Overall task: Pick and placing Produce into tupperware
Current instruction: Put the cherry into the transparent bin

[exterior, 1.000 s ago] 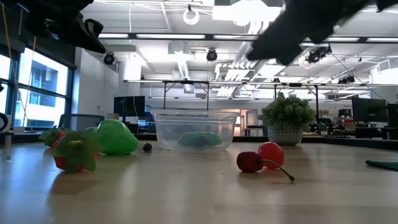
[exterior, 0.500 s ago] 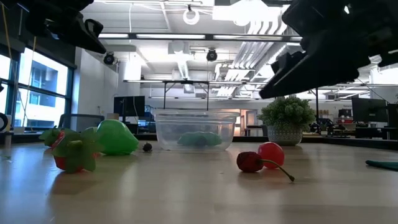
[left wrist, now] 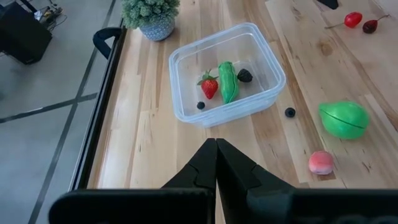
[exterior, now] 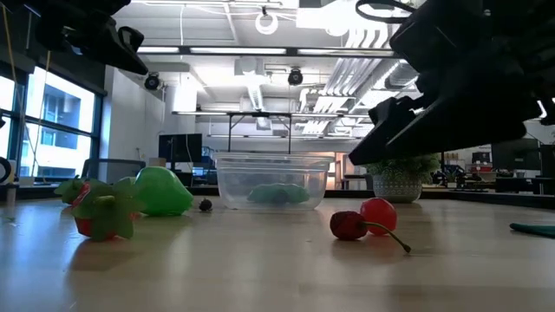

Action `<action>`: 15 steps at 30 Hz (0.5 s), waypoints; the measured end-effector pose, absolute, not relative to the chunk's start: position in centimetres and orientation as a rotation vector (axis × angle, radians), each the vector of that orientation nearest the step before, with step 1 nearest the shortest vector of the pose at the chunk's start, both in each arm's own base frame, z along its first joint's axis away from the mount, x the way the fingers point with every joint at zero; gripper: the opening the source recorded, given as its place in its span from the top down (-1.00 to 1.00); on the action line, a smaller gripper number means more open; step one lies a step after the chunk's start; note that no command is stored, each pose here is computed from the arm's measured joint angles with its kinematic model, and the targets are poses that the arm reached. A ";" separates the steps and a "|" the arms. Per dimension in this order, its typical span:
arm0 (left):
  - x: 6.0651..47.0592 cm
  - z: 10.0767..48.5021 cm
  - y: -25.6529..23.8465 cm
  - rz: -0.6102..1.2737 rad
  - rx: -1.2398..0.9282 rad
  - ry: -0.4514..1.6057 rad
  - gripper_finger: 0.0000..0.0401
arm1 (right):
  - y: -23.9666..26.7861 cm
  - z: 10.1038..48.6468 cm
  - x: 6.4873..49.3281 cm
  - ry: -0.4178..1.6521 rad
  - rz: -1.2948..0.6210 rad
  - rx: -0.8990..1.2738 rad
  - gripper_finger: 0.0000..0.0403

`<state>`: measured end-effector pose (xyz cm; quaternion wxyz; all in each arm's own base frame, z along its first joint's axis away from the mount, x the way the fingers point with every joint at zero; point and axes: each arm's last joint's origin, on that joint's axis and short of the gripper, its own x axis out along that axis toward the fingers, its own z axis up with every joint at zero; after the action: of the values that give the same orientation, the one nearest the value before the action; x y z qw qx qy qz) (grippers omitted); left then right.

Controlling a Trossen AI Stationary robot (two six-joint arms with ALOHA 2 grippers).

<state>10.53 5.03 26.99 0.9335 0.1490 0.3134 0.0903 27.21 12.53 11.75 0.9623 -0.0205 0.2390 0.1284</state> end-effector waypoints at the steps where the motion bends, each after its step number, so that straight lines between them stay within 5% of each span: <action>1: 10.5 27.0 5.0 0.185 0.305 0.641 1.00 | 12.6 11.6 27.3 0.485 0.262 -0.041 -0.22; 15: 10.5 27.0 5.0 0.185 0.305 0.641 1.00 | 13.2 9.8 27.6 0.496 0.283 -0.056 -0.23</action>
<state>10.53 5.03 26.99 0.9334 0.1491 0.3136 0.0904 27.62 13.23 9.84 0.9591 -0.0275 0.2448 0.1395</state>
